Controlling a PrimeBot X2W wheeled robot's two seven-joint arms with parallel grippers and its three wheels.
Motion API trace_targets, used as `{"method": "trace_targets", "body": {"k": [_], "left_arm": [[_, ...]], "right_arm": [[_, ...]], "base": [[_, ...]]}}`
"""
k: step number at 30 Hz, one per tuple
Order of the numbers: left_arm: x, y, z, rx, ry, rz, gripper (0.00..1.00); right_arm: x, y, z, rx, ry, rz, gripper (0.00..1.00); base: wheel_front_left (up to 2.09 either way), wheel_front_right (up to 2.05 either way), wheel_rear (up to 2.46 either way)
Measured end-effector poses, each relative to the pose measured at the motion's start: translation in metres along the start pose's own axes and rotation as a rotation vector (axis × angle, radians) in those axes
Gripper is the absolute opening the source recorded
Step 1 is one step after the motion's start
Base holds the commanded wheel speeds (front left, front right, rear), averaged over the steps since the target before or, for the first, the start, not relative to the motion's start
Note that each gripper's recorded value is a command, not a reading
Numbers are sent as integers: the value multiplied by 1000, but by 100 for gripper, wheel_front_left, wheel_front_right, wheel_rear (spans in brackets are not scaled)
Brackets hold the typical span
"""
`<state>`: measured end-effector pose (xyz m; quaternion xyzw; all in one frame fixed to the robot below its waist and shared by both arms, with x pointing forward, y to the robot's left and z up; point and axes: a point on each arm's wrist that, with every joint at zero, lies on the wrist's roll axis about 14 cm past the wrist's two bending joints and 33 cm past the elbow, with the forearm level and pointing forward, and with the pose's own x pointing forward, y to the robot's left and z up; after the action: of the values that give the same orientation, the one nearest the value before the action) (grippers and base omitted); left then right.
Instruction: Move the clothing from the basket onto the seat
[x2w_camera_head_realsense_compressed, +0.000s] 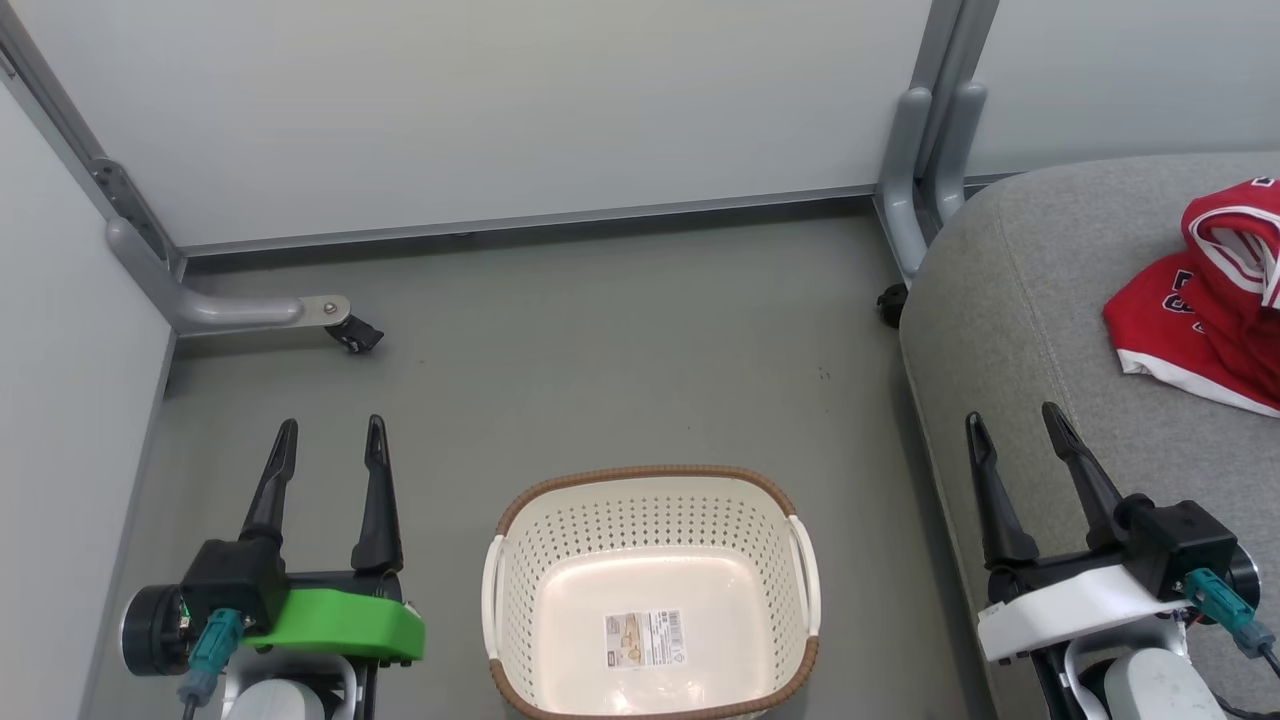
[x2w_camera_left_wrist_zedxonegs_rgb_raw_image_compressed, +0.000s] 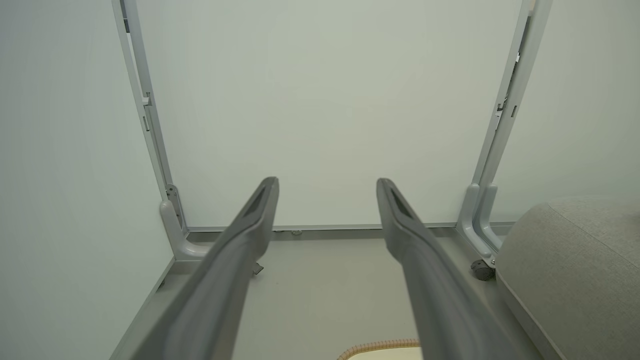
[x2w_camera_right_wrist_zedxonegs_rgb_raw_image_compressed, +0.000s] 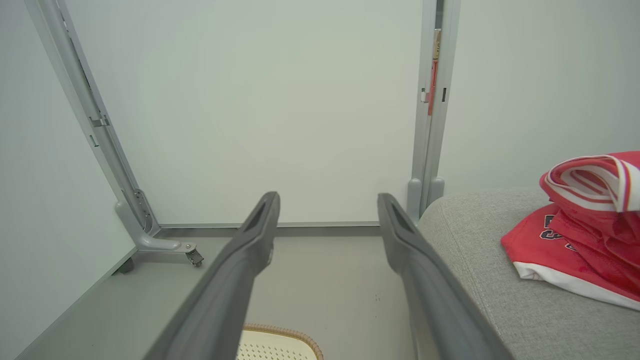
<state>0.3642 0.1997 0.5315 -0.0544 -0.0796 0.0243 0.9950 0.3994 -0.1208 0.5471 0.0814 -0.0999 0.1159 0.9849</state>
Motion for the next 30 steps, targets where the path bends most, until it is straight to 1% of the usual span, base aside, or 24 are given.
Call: {"method": "trace_targets", "body": {"k": [5,6,11,13,18,21,30], "left_arm": [[0,2,-3,5,8,9,100],[0,2,-3,5,10,9,0],[-8,3,-22,-1,71,16,0],[-10,4,-28,-22,95,24,0],[-10,8,-32,-114,119,54,0],[-10,12,-34,-192,130,76,0],[-10,16,-39,-343,155,110,0]], "right_arm": [[1,0,-2,2,5,1,100],[1,0,-3,2,6,1,0],[-6,0,-20,16,61,-10,0],[-9,-1,-25,37,80,-20,0],[-11,-8,-28,129,95,-59,0],[-13,-14,-30,201,105,-89,0],[-17,-24,-34,347,119,-145,0]], "base": [[0,0,0],[0,0,0],[0,0,0],[0,0,0],[0,0,0],[0,0,0],[0,0,0]]}}
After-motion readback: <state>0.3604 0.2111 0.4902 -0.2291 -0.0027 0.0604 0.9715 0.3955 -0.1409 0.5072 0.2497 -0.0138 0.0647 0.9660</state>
